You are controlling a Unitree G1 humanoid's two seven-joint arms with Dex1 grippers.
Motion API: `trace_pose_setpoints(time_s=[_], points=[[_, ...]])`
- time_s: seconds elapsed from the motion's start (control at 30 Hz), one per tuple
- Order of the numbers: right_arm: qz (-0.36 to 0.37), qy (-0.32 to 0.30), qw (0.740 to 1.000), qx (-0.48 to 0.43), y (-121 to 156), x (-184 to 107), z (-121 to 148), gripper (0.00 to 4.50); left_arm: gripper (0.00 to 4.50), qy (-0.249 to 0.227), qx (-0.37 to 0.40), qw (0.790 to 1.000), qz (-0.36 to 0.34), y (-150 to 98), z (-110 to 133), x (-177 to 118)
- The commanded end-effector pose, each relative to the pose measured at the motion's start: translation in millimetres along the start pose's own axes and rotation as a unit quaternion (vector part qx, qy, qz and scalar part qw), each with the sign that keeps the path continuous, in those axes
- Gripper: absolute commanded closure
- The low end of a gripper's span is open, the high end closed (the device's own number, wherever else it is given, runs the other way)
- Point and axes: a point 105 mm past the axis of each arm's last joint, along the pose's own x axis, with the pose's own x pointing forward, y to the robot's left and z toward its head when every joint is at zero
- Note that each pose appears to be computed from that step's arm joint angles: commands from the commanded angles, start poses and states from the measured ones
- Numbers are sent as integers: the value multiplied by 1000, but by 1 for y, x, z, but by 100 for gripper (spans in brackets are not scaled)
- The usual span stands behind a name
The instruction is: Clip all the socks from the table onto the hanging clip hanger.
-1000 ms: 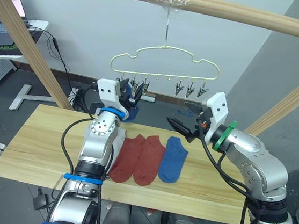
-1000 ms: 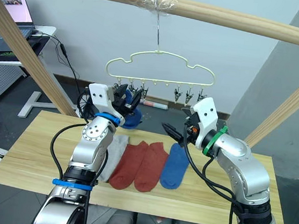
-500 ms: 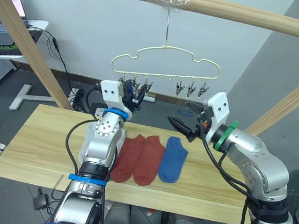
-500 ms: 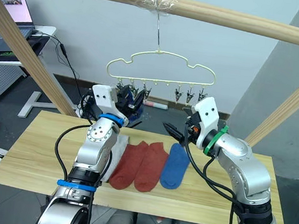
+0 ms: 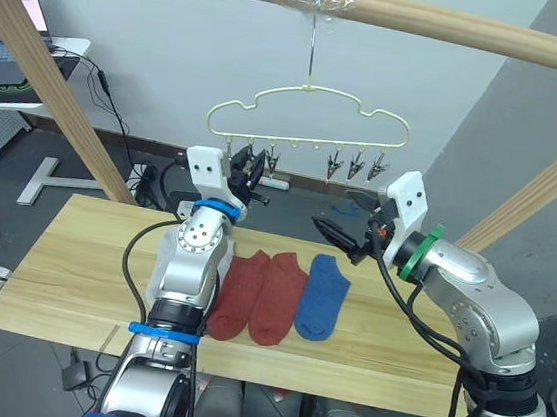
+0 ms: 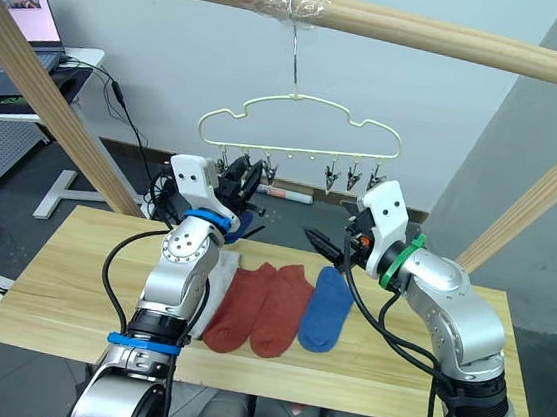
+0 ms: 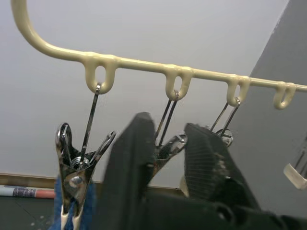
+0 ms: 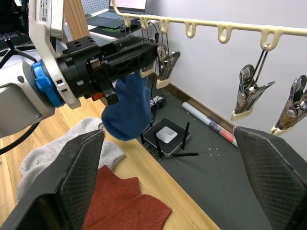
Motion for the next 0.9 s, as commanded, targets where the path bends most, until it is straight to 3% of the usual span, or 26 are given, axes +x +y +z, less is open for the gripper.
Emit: trace_pose_setpoints(time_s=[0.03, 0.17, 0.27, 0.43, 0.67, 0.73, 0.8, 0.9], points=[[-1, -21, 1000, -8, 0, -2, 12, 0, 410, -34, 4, 999, -1, -1, 17, 3], [-4, -14, 1000, -2, 2, -1, 5, 0, 449, -33, 3, 999, -3, -1, 16, 2], [-53, 101, 993, 10, 2, 3, -60, 0, 449, -19, 1, 1000, -9, 1, 12, -1], [-81, 200, 976, 8, -4, 9, -128, 0, 449, -11, 0, 1000, -17, 5, 10, -4], [-80, 245, 966, 29, -14, 22, -166, 0, 449, -10, 0, 1000, -17, 6, 11, -5], [-92, 250, 961, 71, -15, 30, -176, 0, 449, -9, -2, 1000, -18, 3, 11, -6], [-87, 235, 961, 118, -9, 37, -174, 0, 449, -7, -1, 1000, -19, 2, 10, -7], [-92, 239, 960, 112, -9, 39, -176, 0, 449, -5, 0, 1000, -16, 3, 9, -7]])
